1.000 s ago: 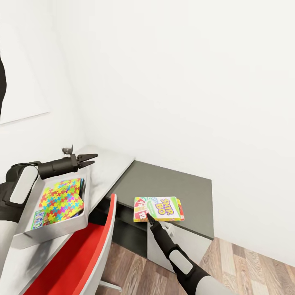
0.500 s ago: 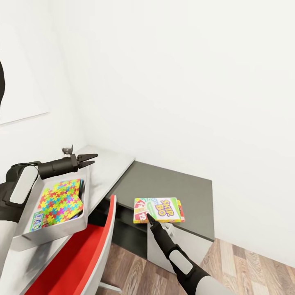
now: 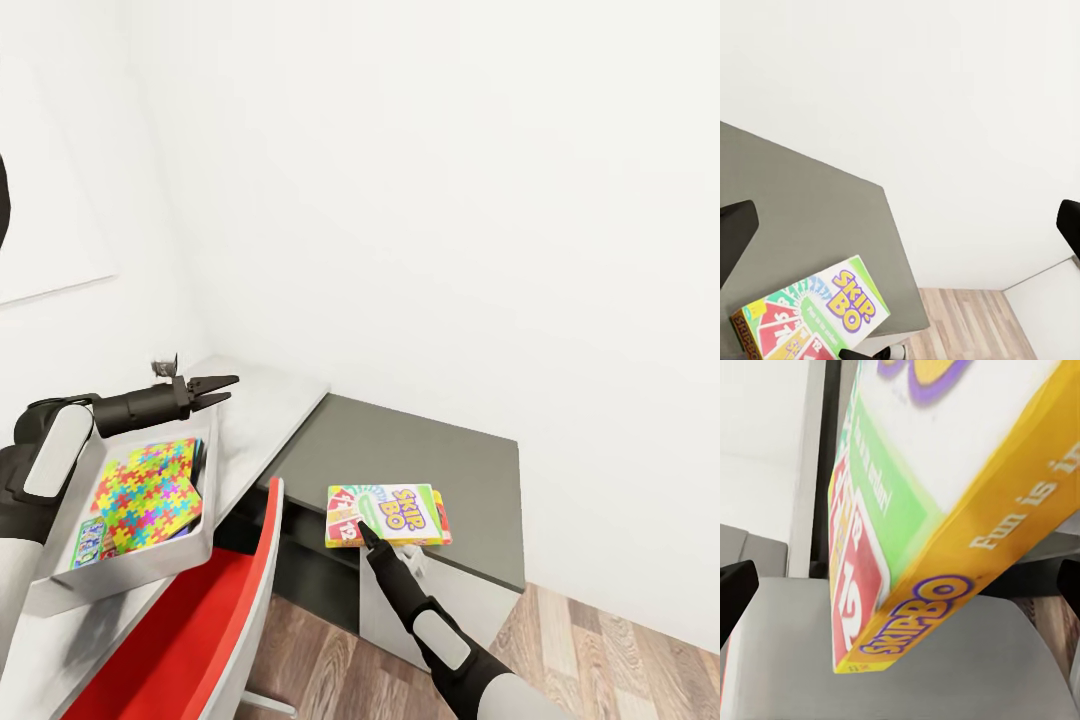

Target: Put all the toys in the child's room - the three board games (two on the bed and one on the table), the two jigsaw puzzles on the table, and the tennis ball on the table - inside the toy box on the table in the child's room.

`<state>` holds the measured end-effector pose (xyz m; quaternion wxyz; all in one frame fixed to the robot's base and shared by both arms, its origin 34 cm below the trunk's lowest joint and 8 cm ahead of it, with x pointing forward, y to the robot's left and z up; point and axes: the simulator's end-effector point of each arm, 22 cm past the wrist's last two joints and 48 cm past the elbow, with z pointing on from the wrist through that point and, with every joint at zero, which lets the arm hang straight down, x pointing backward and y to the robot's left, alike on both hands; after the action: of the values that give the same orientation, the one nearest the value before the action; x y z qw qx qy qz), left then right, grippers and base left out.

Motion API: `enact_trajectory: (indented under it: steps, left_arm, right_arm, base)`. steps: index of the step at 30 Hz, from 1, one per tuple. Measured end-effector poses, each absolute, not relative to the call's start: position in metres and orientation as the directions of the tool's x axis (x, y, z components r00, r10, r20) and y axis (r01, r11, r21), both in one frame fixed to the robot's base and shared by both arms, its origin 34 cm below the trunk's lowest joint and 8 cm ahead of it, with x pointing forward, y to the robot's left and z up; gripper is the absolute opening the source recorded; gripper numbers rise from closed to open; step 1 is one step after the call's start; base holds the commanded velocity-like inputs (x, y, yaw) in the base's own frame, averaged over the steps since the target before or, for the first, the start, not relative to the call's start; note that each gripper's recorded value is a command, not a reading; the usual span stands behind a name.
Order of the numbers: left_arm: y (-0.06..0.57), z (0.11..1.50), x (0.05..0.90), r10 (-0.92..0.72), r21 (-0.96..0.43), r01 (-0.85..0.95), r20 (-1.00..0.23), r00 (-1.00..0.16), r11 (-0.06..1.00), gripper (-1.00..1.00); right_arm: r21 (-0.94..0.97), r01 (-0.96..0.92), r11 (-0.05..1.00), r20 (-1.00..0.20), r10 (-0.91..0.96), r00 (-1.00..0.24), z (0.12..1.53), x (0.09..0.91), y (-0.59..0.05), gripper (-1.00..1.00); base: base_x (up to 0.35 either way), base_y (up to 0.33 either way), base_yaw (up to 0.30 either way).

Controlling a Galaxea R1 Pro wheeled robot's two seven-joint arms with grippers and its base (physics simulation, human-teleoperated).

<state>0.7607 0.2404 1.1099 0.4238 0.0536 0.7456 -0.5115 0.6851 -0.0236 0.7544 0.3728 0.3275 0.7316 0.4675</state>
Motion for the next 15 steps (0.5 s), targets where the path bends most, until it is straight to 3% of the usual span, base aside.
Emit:
enact_trajectory:
  steps: [15]
  left_arm:
    - [0.2402,1.1097,0.7603,-0.353,-0.718,0.514,-0.686,-0.636,0.471,1.00]
  right_arm:
    - [0.928,0.130,0.348,-0.240,0.828,-0.507,0.7548,0.6854,-0.0235,1.00]
  base:
    - [0.032,0.000,0.000]
